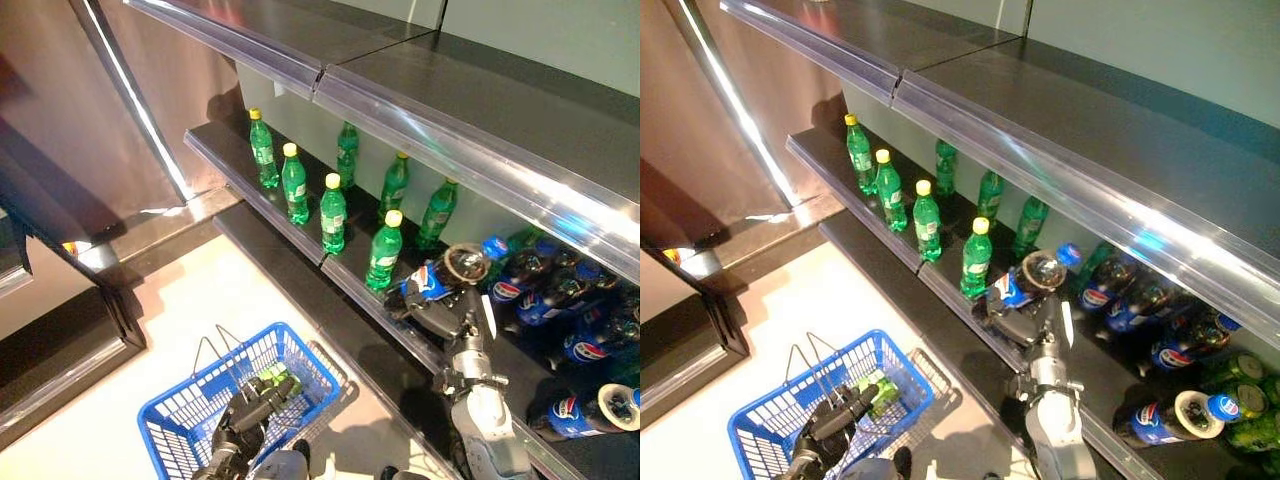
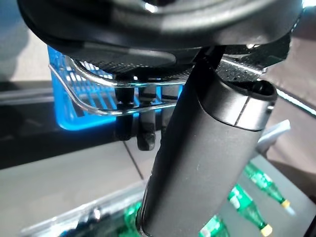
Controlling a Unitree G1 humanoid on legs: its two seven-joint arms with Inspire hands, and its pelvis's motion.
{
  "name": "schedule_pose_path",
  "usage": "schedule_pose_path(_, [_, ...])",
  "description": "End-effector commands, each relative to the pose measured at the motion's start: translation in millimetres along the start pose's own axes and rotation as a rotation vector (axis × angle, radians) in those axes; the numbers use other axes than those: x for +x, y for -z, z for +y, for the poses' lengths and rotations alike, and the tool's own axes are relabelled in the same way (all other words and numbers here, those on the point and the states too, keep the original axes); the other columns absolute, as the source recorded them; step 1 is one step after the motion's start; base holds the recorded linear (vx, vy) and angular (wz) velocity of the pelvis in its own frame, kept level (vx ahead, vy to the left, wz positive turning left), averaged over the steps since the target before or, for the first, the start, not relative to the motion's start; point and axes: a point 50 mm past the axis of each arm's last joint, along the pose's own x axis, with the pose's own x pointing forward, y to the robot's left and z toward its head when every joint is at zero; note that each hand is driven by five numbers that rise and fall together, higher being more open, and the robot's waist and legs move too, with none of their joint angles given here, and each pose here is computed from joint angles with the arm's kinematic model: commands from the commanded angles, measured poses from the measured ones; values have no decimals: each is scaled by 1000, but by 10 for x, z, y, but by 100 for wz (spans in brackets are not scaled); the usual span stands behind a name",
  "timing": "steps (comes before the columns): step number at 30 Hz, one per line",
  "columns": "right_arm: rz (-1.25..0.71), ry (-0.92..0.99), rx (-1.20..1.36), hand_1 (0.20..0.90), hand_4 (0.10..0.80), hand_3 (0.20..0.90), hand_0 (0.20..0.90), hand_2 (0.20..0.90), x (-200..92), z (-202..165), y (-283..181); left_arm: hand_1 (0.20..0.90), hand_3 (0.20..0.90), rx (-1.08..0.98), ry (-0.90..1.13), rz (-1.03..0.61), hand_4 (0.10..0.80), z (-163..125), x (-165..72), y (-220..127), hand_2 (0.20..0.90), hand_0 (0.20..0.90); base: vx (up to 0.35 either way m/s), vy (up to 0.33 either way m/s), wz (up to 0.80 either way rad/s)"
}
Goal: Pick up the drink and place into the basket.
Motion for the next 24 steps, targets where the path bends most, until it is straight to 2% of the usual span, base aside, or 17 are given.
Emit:
schedule_pose_path(1, [-449, -228, 79, 300, 100, 200, 300, 300, 118, 305, -902, 300, 200, 49, 489, -233, 100, -769, 79, -425, 300, 300, -36, 18, -1])
schedule_pose_path(14, [-337, -366, 71, 300, 100, 200, 300, 300, 68, 572, -728, 300, 200, -3, 828, -195, 100, -1456, -23, -447, 300, 300, -33, -3, 1])
schedule_pose_path(24, [-224, -409, 70, 300, 100, 200, 300, 300, 77, 700, -502, 300, 200, 10, 947, -148, 100, -1662, -96, -433, 300, 300, -24, 4, 8])
